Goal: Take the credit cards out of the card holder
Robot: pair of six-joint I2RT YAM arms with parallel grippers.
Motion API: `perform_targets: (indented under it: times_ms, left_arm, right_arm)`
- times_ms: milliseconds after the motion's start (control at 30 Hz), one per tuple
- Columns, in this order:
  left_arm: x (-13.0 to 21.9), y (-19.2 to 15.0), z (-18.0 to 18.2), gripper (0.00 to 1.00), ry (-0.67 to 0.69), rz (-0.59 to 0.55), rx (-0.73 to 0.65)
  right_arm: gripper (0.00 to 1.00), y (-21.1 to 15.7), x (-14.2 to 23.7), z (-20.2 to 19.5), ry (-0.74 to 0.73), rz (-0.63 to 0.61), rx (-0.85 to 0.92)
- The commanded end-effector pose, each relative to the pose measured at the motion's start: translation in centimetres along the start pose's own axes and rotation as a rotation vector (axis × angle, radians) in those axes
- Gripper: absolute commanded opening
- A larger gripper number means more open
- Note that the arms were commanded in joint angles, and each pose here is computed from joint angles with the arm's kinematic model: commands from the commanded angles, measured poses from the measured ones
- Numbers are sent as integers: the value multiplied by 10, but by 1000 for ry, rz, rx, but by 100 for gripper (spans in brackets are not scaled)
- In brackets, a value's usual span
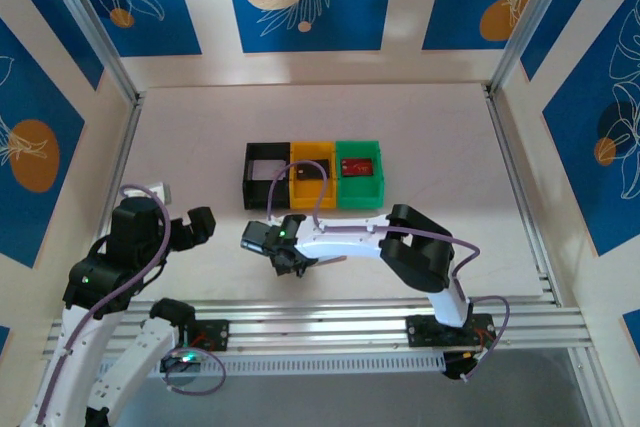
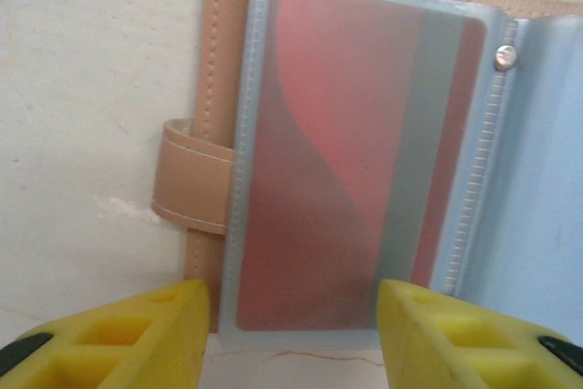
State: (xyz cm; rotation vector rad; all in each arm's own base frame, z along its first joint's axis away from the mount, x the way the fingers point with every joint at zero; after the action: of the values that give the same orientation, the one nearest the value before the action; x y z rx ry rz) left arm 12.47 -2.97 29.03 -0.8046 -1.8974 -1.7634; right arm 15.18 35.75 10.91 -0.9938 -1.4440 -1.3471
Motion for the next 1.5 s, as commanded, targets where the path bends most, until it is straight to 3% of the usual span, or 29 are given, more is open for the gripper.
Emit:
perform_targets:
  times_ms: [0, 733, 1467]
  left_arm:
    - [-2, 0, -2, 100, -18, 5, -15]
    - [-2, 0, -2, 100, -17, 5, -15]
    - [-2, 0, -2, 100, -18, 7, -14]
  right_arm:
    - [50, 6, 2, -2, -33, -23, -1]
    - [31, 15, 6, -13, -18, -27, -37]
    - [19, 27, 24, -38, 36, -51, -128]
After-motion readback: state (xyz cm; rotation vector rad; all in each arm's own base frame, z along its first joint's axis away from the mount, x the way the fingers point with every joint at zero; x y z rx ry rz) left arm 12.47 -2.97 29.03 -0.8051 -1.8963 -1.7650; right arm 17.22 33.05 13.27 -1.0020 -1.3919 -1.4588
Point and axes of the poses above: each hand's point on the last joint's axis, 136 mm out from that joint toward the fingers, its own x axis back along the fingers, its own z axis along the line the jaws close on, y = z × x, the point moved 8 cm from there along x, back along the fingers, and after that the axes turned 15 degrees about -x, right-handed, at the moved point
